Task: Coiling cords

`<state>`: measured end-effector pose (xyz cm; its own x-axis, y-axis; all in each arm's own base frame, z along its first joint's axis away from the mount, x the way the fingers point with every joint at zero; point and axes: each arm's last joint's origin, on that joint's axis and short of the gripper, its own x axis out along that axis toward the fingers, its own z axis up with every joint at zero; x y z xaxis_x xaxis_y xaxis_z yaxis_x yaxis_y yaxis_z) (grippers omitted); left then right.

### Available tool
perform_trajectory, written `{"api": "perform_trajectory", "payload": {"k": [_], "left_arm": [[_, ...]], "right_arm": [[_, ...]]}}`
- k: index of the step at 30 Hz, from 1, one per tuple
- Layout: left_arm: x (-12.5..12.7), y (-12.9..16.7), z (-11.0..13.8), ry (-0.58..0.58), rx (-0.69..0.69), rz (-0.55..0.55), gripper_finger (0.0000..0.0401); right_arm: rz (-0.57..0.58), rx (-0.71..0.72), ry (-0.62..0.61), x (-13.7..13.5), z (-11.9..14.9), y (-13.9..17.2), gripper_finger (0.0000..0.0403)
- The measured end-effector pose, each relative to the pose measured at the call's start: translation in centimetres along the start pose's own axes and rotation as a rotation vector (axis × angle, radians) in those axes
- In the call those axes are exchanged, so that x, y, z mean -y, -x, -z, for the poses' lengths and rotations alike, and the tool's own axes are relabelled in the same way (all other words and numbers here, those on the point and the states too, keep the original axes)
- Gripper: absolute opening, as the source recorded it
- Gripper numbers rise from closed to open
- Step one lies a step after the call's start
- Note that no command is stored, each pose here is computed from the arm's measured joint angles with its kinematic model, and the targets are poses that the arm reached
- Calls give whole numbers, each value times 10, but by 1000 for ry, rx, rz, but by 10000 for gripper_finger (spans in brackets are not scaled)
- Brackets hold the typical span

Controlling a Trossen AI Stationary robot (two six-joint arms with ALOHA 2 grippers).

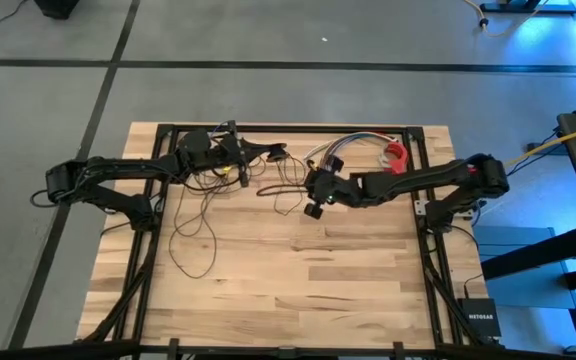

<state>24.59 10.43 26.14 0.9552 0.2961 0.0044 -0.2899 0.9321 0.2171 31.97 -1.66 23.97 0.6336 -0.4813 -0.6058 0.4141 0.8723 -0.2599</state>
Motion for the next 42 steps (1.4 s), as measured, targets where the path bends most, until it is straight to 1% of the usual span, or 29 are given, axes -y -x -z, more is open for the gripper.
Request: {"api": "perform_trajectory", "payload": {"k": [2,4,6,8,10,12,17,20,24,26,31,33,36,39,42], "left_arm": [[0,0,0,-1,-3,1,0],[0,0,0,-2,-2,2,0],[0,0,0,-2,-2,2,0],[0,0,0,-3,-2,2,0],[0,0,0,-3,-4,2,0],[0,0,0,-3,-2,2,0],[0,0,1,-4,-7,3,0],[0,0,1,-5,-6,3,0],[0,0,0,-2,-4,2,0],[0,0,0,3,-4,3,0],[0,0,1,3,-4,4,0],[1,0,1,3,-9,5,0],[1,0,1,4,-14,7,0],[1,0,1,4,-12,12,0],[2,0,1,2,-4,49,0]], "right_arm": [[-31,5,-61,5,-8,11,108],[-93,38,-119,5,-13,16,107],[-159,59,-155,2,-16,16,107],[-180,61,-196,-2,-15,11,107],[-175,24,-210,-6,-10,3,107],[-133,-13,-195,-9,-3,-7,107],[-104,-31,-160,-13,1,-17,102],[-86,-29,-146,-13,1,-17,77],[-86,-19,-108,-12,0,-15,19],[-86,-19,-99,-12,0,-15,8],[-42,-23,-97,-12,1,-18,34],[-44,-11,-105,-12,0,-18,46],[-90,-2,-105,-11,-3,-14,74],[-135,16,-68,-7,-17,-1,109],[-163,12,-16,3,-35,22,140]]}}
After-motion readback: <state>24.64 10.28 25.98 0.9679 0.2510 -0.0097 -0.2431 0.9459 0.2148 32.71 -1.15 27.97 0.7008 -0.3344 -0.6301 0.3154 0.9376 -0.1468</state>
